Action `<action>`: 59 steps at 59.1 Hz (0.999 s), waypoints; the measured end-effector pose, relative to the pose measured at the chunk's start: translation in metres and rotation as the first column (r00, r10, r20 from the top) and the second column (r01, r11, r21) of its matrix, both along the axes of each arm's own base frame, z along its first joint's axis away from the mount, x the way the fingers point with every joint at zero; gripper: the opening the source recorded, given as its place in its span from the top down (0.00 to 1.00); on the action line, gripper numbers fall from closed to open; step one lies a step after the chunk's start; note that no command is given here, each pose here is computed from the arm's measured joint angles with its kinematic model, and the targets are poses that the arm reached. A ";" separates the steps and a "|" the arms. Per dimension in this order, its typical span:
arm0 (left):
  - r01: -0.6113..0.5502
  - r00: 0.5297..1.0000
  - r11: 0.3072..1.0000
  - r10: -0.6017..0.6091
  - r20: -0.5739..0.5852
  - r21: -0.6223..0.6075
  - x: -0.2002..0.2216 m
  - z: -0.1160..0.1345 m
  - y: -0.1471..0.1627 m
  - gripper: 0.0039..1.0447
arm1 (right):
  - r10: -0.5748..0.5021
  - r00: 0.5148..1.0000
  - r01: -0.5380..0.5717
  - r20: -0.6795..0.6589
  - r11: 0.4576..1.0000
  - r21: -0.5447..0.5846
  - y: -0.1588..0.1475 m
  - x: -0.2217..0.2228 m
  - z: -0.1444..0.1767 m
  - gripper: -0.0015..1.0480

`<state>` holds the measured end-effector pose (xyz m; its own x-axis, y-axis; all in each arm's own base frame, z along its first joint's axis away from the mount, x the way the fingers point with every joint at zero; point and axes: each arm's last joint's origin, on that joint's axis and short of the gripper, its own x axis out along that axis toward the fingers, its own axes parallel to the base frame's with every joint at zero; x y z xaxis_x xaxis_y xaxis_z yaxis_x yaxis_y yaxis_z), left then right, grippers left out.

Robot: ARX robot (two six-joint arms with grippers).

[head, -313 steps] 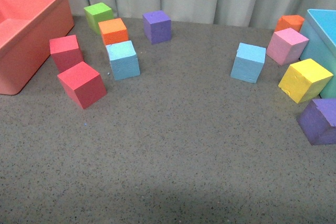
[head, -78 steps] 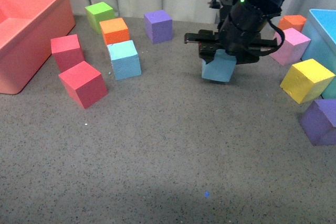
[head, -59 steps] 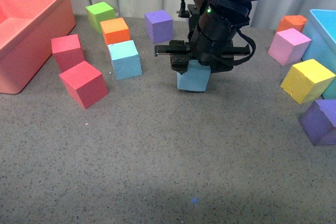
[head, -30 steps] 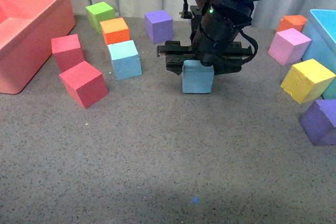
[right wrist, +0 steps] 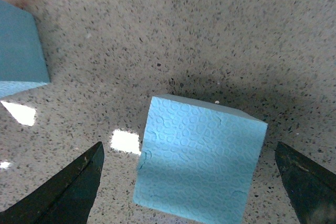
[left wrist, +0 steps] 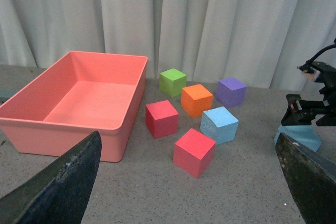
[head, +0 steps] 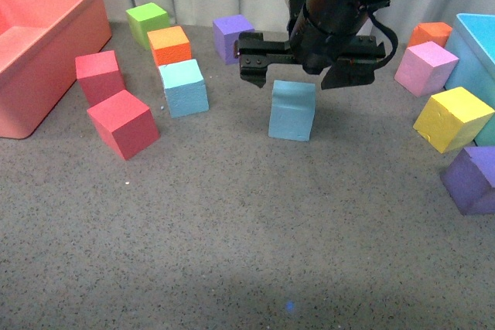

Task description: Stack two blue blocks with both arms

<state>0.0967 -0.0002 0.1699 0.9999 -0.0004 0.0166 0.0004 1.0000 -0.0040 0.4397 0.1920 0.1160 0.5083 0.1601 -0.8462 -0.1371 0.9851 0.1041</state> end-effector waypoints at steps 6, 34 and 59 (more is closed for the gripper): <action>0.000 1.000 1.000 0.000 0.000 0.000 0.000 0.000 0.000 0.06 | 0.033 0.997 -0.033 0.065 0.999 -0.008 -0.001 -0.008 0.016 0.09; 0.001 1.000 1.000 -0.001 0.000 0.000 0.000 0.000 0.000 0.06 | -0.144 0.519 0.155 0.843 0.985 0.073 -0.091 -0.104 0.045 0.60; 0.002 1.000 1.000 -0.002 0.000 0.000 0.000 0.000 0.000 0.06 | -0.131 0.518 0.153 0.845 0.987 0.059 -0.154 -0.201 0.045 0.99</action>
